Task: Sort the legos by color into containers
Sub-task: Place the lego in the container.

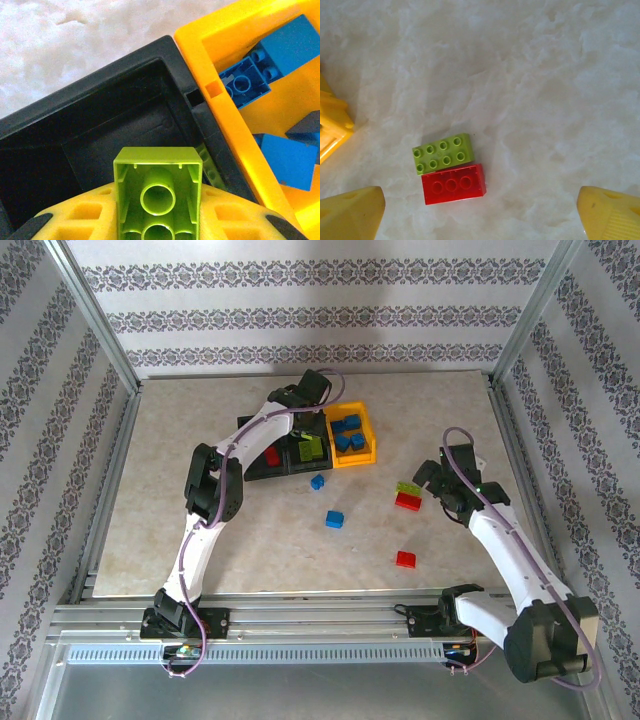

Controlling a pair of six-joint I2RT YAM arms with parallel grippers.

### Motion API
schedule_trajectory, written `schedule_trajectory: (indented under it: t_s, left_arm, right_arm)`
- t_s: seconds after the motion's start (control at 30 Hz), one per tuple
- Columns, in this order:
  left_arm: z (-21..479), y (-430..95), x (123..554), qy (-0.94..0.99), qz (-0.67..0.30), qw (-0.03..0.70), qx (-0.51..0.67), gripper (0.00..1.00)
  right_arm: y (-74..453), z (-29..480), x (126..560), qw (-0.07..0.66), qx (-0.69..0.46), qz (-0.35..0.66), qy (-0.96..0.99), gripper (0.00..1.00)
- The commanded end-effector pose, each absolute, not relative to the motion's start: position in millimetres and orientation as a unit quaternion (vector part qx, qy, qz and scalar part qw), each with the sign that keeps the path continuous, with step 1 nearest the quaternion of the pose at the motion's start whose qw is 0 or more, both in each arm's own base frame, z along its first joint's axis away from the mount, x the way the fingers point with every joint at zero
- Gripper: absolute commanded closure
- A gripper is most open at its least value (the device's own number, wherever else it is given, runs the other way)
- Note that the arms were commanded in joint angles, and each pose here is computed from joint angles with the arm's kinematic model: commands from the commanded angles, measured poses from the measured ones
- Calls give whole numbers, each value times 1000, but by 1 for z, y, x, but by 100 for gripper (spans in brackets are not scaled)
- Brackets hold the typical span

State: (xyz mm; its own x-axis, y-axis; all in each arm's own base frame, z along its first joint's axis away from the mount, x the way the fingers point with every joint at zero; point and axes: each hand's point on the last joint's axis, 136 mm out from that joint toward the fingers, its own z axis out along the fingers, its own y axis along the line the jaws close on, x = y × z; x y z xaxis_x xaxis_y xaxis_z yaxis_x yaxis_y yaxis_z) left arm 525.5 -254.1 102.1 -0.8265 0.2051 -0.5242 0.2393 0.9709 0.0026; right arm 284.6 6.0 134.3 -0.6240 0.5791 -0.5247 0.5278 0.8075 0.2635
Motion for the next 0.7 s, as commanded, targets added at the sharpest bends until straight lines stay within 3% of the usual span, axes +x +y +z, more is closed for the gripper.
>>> schedule_trajectory:
  t_s: [0.0, 0.3, 0.67]
  left_arm:
    - [99, -242, 526, 961, -18, 257, 98, 71]
    - [112, -244, 523, 960, -33, 264, 90, 50]
    - [149, -243, 512, 950, -59, 295, 81, 44]
  right_arm:
    - [10, 124, 283, 293, 303, 37, 906, 2]
    - [21, 112, 285, 276, 286, 23, 918, 2]
    - [37, 99, 287, 255, 262, 12, 931, 2]
